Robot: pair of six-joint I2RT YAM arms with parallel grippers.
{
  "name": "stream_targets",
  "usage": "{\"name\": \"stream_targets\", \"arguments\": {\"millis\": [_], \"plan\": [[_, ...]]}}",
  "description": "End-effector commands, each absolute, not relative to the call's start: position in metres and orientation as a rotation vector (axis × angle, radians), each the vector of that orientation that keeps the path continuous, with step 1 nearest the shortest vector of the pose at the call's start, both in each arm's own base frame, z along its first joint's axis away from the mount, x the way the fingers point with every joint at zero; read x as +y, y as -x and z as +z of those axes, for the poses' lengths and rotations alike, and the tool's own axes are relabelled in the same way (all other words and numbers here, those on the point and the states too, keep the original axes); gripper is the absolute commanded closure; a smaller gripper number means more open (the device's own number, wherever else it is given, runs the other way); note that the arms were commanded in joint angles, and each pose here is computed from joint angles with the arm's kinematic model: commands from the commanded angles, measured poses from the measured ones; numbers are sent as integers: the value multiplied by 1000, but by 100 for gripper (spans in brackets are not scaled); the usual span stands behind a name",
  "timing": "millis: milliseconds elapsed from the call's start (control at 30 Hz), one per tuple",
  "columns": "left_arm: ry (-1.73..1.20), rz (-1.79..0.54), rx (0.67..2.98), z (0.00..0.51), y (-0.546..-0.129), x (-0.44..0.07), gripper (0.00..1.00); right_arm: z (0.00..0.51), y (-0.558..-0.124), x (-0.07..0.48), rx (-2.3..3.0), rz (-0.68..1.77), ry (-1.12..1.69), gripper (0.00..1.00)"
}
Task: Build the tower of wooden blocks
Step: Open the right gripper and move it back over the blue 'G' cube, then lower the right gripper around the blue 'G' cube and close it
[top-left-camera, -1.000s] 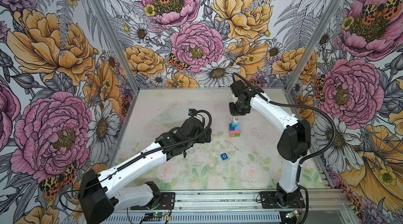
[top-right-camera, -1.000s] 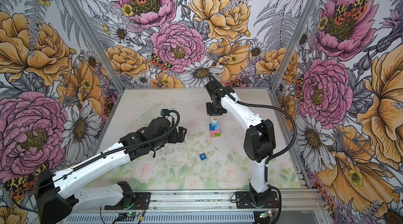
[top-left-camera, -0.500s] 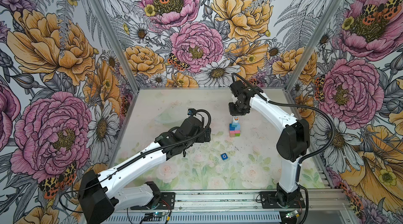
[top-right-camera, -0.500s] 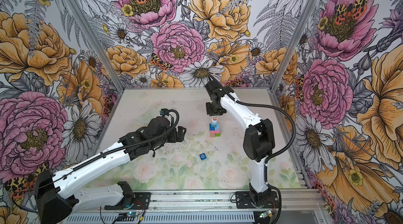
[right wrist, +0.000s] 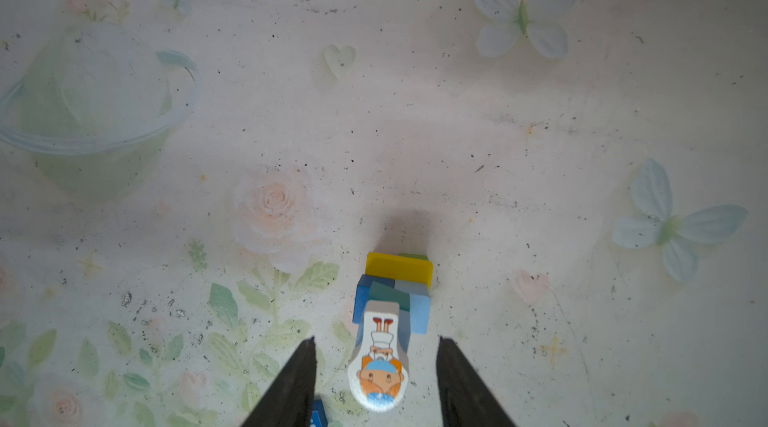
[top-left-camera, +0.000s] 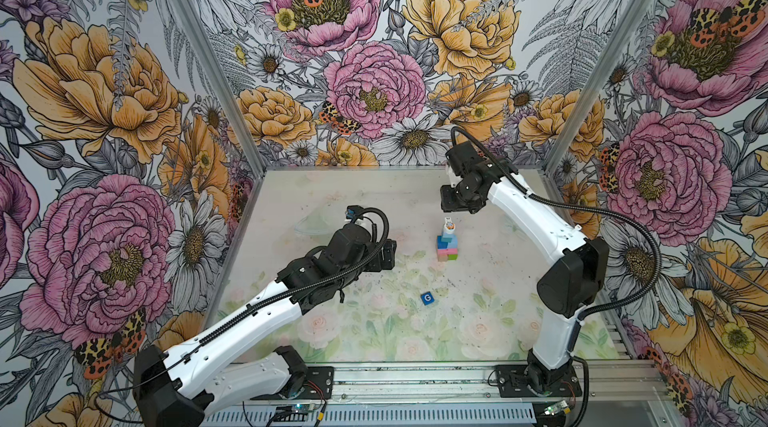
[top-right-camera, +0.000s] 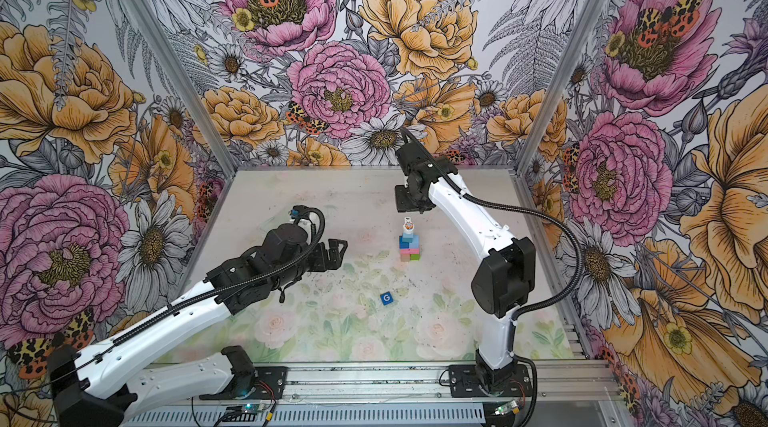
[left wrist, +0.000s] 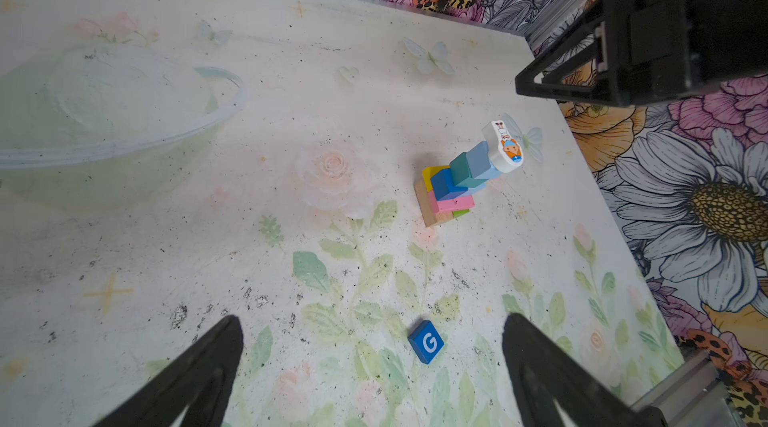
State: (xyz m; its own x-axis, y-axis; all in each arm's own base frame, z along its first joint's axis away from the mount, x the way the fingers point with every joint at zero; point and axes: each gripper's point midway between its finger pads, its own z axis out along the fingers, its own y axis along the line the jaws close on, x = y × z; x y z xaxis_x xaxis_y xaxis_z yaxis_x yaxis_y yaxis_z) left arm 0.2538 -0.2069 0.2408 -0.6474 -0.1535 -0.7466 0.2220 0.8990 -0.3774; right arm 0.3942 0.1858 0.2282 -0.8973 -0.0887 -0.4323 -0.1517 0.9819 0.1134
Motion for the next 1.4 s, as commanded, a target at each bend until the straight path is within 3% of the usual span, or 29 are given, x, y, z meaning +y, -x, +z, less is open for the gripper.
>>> {"name": "stream_targets", "arguments": {"millis": [0,367,600,833,1367], "plan": [[-39,-575,2209,236,-238,-198,1,260,-366,180,2631,212,160,50],[-91,-672,2201,214,-162,-199,1,212,-256,208,2677,275,242,49],[-143,-701,2226,181,-130,-206,1,163,-208,217,2710,301,263,49],[-176,-707,2219,176,-119,-210,1,129,-195,224,2738,303,281,49],[-168,-727,2202,180,-120,-204,1,71,-207,253,2815,260,371,45]]}}
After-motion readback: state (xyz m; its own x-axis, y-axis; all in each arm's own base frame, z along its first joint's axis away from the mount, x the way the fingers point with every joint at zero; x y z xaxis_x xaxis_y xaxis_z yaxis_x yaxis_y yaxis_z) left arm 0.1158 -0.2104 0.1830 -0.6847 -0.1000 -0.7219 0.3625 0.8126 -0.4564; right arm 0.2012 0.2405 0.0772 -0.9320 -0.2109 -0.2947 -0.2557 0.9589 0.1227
